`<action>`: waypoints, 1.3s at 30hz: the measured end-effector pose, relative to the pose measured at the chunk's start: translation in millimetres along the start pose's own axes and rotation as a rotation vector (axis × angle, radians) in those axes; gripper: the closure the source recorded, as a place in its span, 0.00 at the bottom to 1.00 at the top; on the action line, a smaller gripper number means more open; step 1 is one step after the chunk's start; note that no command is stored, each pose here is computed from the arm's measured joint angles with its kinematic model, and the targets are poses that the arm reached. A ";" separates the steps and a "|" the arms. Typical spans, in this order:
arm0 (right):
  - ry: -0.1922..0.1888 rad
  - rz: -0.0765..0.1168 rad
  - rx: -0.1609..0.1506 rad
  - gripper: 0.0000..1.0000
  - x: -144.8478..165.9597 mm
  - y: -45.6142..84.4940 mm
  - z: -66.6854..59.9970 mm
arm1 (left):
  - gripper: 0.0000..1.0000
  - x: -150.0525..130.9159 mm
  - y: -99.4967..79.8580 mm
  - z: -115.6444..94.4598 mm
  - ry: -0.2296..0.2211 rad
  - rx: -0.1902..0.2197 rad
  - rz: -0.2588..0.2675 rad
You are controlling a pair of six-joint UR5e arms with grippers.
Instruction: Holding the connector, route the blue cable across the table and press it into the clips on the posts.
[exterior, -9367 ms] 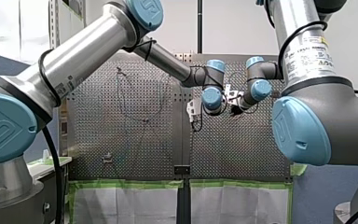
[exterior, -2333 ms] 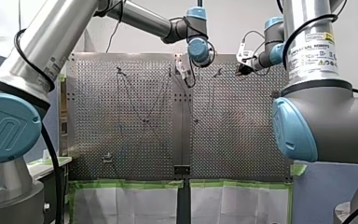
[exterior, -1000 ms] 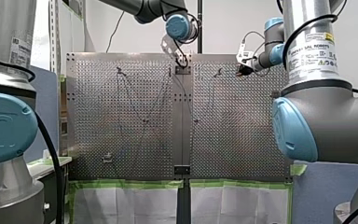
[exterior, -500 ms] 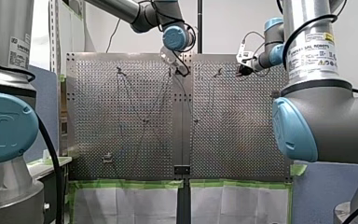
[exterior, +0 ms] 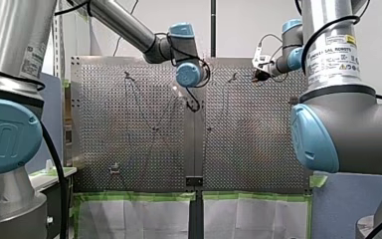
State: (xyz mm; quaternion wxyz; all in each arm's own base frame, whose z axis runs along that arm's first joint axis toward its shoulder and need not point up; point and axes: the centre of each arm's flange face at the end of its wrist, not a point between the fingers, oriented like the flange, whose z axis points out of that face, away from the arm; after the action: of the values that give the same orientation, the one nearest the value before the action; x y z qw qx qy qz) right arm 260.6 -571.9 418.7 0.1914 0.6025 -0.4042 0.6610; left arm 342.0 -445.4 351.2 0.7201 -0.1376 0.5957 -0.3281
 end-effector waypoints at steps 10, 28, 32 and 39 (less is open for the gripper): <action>0.000 0.000 0.000 1.00 -0.5 0.5 0.5 | 0.00 54.2 45.3 -21.4 0.056 -0.039 0.075; 0.003 0.001 -0.013 1.00 0.2 5.9 -0.3 | 0.00 79.5 99.3 -74.5 0.116 -0.106 0.120; 0.002 0.001 -0.014 1.00 -0.1 6.1 -0.3 | 0.00 83.6 111.9 -89.4 0.144 -0.121 0.140; 0.002 0.002 -0.015 1.00 -0.6 6.9 -0.2 | 0.00 88.9 132.4 -114.9 0.191 -0.145 0.173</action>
State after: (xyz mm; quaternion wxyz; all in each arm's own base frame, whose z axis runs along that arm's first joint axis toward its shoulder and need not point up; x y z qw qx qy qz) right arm 255.5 -575.8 416.1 0.1954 0.6002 -0.4095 0.6587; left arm 280.6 -381.0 176.0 0.6739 -0.1056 0.6933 -0.2325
